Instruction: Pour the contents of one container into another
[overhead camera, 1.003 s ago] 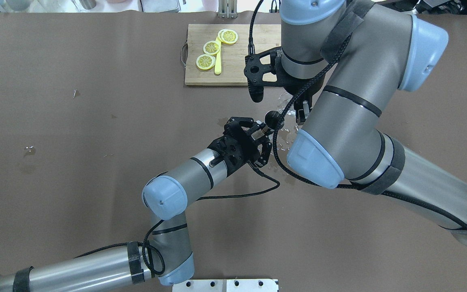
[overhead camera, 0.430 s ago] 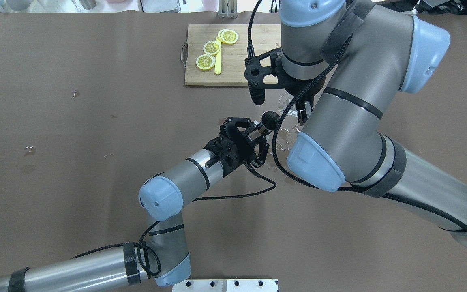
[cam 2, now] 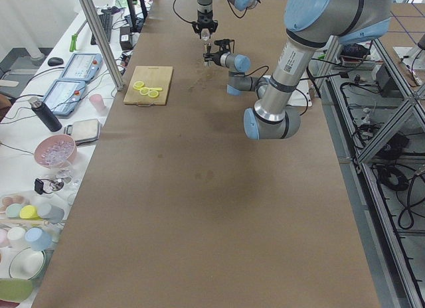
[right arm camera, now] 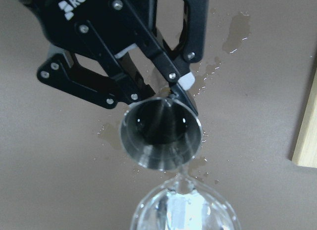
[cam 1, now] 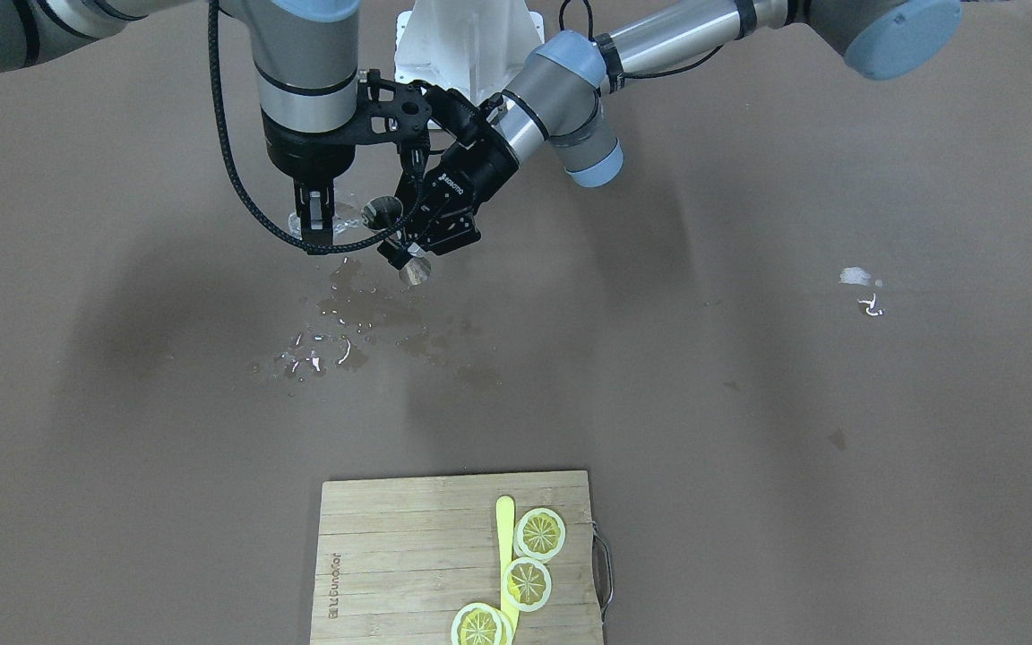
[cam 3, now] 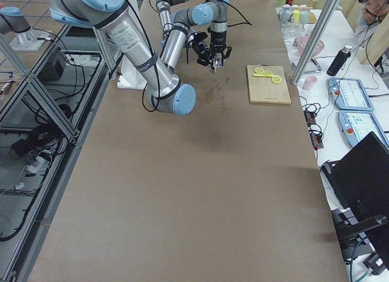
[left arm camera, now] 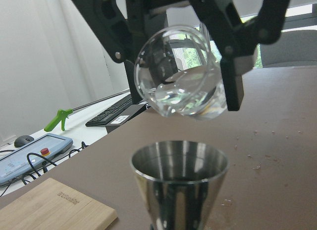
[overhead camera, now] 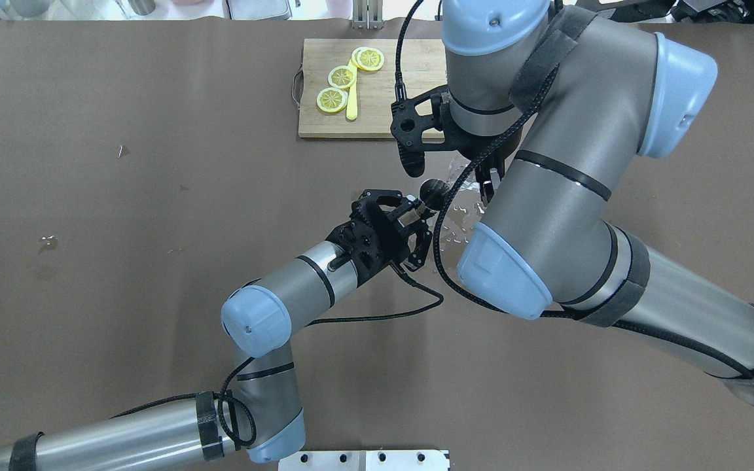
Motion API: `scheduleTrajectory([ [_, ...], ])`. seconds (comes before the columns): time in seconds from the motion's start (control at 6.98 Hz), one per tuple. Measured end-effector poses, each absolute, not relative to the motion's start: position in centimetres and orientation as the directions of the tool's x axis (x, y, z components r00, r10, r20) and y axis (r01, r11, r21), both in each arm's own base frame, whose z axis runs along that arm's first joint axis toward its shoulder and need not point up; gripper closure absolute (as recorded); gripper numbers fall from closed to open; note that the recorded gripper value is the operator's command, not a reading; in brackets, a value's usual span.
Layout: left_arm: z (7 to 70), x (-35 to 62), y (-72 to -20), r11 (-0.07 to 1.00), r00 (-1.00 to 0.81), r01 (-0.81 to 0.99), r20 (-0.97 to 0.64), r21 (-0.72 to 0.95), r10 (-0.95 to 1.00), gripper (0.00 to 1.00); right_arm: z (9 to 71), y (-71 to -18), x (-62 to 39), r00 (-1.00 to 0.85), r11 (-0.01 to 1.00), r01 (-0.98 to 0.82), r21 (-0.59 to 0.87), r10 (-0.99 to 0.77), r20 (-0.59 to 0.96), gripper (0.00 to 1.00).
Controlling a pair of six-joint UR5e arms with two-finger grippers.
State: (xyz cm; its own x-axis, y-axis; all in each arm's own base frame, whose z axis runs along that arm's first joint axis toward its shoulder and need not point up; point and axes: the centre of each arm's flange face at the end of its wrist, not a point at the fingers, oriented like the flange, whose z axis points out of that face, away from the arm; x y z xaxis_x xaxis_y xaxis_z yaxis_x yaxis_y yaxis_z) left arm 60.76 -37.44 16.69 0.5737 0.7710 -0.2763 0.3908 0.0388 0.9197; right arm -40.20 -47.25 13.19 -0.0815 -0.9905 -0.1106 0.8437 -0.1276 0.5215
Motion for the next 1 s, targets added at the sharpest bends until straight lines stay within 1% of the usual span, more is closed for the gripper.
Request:
scheduleTrajectory([
  [1.0,16.68,60.75,-37.42,0.039,0.574,0.391,-0.276,0.920,0.771,1.00,13.09,-46.81,-41.25,-0.089,-0.144,0.863,0.483,-0.987,-0.135,1.00],
])
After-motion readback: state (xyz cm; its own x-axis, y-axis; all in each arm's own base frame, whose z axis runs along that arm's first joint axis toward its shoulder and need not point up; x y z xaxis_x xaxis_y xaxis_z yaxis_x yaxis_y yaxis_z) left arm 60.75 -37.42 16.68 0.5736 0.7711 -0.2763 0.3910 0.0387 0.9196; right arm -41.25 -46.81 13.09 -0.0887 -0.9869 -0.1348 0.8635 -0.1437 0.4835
